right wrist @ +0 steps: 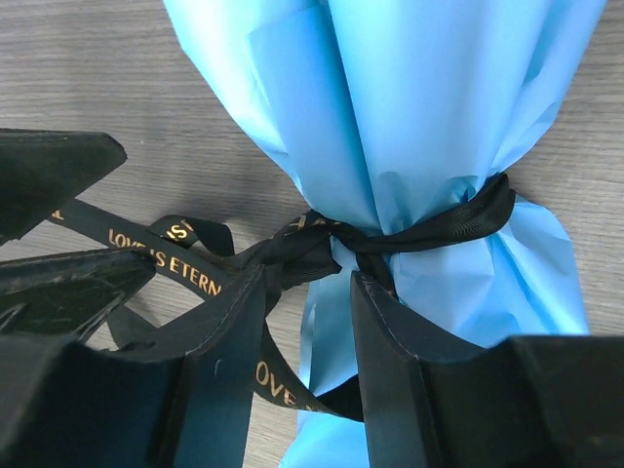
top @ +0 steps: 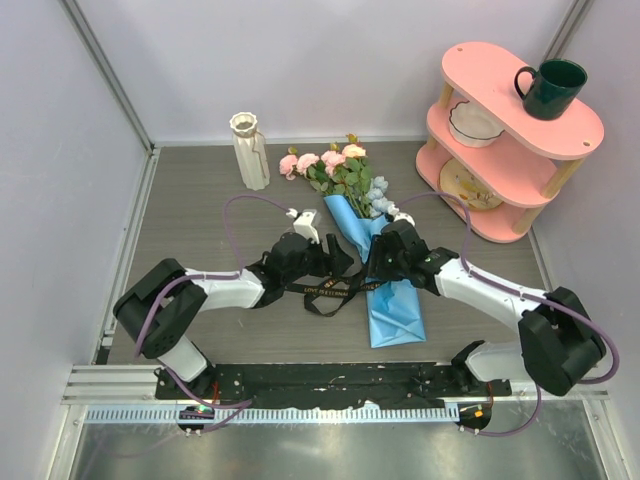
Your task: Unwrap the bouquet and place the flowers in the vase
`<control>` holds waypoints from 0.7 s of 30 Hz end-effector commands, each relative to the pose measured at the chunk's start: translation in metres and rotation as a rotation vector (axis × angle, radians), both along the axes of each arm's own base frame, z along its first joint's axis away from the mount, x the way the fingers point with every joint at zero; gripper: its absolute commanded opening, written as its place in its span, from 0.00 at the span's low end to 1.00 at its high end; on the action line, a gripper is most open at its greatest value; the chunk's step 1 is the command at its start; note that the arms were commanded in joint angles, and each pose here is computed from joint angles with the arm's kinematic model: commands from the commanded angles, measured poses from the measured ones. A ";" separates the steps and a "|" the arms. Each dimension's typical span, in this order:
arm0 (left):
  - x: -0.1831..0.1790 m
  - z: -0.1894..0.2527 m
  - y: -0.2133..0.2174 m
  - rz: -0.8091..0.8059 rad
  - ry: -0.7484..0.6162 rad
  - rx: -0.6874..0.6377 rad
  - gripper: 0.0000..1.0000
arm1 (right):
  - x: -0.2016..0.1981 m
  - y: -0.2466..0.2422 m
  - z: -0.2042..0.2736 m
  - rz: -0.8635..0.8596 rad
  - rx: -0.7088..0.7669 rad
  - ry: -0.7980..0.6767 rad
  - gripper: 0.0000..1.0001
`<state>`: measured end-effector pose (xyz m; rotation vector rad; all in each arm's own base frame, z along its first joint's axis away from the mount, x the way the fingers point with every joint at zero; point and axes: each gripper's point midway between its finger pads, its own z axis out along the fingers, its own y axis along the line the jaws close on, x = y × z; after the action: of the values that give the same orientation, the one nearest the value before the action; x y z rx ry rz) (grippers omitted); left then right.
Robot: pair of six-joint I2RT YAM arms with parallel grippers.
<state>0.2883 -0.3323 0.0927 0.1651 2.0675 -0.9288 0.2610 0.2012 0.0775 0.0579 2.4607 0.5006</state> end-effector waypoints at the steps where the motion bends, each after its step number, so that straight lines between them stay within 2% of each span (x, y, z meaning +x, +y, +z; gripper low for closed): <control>1: 0.003 0.014 -0.011 -0.027 -0.029 -0.056 0.75 | 0.014 0.015 0.010 0.001 0.025 -0.041 0.44; 5: 0.003 0.014 -0.011 -0.027 -0.029 -0.056 0.75 | 0.014 0.016 0.018 0.002 0.032 -0.064 0.23; 9: 0.004 0.011 -0.012 -0.027 -0.020 -0.052 0.75 | 0.015 0.017 0.045 0.001 0.064 -0.111 0.14; 11: 0.004 0.010 -0.012 -0.027 -0.017 -0.051 0.75 | 0.012 0.017 0.057 0.005 0.084 -0.131 0.05; 13: 0.004 0.011 -0.013 -0.028 -0.017 -0.053 0.75 | 0.009 0.015 0.067 0.002 0.103 -0.148 0.01; 17: 0.004 0.010 -0.013 -0.028 -0.015 -0.052 0.75 | 0.005 0.013 0.073 0.000 0.127 -0.161 0.01; 21: 0.004 0.008 -0.013 -0.029 -0.012 -0.049 0.75 | 0.005 -0.002 0.073 -0.026 0.055 -0.175 0.01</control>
<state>0.2848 -0.3359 0.0837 0.1709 2.0940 -0.9507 0.2615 0.2104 0.1354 0.0577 2.3079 0.6106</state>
